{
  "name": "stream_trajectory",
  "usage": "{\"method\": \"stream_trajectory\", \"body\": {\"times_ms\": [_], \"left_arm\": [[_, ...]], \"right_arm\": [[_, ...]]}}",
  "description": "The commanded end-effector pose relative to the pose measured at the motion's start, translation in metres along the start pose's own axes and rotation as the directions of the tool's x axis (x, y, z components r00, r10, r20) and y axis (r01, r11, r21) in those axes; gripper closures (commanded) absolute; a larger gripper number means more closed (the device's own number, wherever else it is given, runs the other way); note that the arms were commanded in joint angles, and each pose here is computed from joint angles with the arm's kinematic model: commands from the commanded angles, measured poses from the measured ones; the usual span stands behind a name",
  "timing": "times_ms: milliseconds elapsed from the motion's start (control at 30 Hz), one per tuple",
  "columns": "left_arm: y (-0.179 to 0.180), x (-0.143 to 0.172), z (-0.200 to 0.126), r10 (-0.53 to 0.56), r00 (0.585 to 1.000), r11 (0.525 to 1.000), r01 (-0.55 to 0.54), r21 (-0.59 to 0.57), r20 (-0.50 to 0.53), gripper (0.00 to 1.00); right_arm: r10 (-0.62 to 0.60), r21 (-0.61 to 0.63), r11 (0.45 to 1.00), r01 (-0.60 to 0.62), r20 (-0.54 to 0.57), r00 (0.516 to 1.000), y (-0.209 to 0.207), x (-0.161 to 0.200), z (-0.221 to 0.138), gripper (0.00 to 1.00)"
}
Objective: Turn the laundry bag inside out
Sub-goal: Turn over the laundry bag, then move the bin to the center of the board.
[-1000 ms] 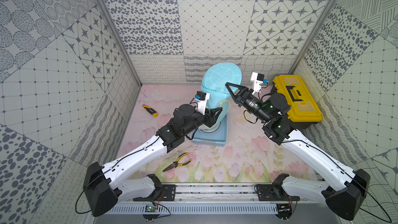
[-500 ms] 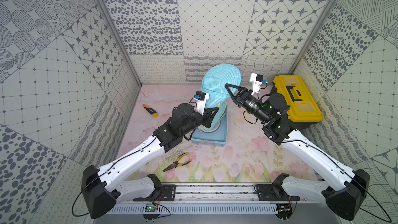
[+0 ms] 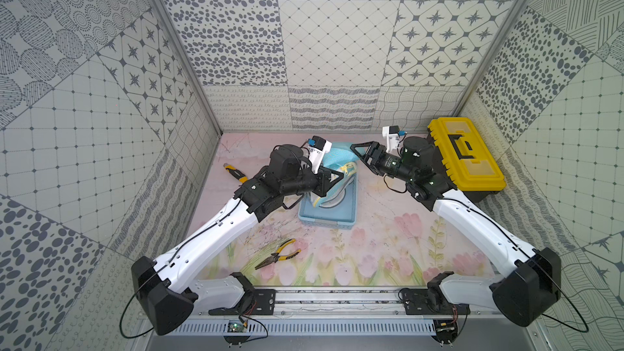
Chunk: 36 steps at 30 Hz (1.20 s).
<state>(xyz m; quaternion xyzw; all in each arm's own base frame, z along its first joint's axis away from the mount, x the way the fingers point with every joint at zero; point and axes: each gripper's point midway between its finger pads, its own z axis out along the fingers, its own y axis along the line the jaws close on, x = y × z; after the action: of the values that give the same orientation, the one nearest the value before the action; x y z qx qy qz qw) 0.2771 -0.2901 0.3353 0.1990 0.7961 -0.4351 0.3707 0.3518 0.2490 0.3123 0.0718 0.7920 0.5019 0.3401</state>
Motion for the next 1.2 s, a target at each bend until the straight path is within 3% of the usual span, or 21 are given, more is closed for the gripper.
{"method": "stream_trajectory", "body": {"times_ms": [0,200,333,433,633,800,933,1100,1167], "left_arm": [[-0.025,0.017,-0.013,-0.283,0.933,0.907,0.335,0.254,-0.221,1.0],[-0.015,0.033,-0.013,-0.298,0.915,0.909,0.359,0.213,-0.271,1.0],[-0.007,0.035,-0.021,-0.287,0.93,0.933,0.326,0.151,-0.231,1.0],[-0.009,0.032,-0.026,-0.263,0.941,0.943,0.297,0.148,-0.214,1.0],[0.0,0.039,-0.027,-0.264,0.937,0.953,0.29,0.087,-0.23,1.0],[0.005,0.039,-0.028,-0.261,0.94,0.957,0.281,0.068,-0.221,1.0],[0.008,0.04,-0.026,-0.265,0.938,0.957,0.285,0.061,-0.224,1.0],[0.011,0.042,-0.023,-0.28,0.932,0.952,0.3,0.057,-0.229,1.0],[0.012,0.043,-0.023,-0.285,0.93,0.95,0.306,0.057,-0.23,1.0]], "right_arm": [[-0.087,0.084,0.992,0.096,-0.106,0.991,-0.032,0.026,-0.007,0.18],[-0.218,0.274,0.936,0.22,-0.037,0.975,-0.066,0.023,-0.042,0.13],[-0.23,0.426,0.877,0.223,-0.036,0.973,-0.103,0.027,-0.058,0.13],[-0.181,0.468,0.859,0.207,-0.102,0.978,-0.131,0.042,-0.045,0.17],[-0.117,0.427,0.885,0.185,-0.179,0.977,-0.157,0.055,0.011,0.3],[-0.066,0.433,0.888,0.155,-0.212,0.975,-0.18,0.061,0.045,0.35],[-0.064,0.457,0.875,0.157,-0.213,0.975,-0.192,0.059,0.066,0.47],[-0.062,0.514,0.845,0.147,-0.178,0.982,-0.204,0.046,0.083,0.83],[-0.068,0.533,0.834,0.143,-0.158,0.985,-0.206,0.036,0.09,0.91]]}}
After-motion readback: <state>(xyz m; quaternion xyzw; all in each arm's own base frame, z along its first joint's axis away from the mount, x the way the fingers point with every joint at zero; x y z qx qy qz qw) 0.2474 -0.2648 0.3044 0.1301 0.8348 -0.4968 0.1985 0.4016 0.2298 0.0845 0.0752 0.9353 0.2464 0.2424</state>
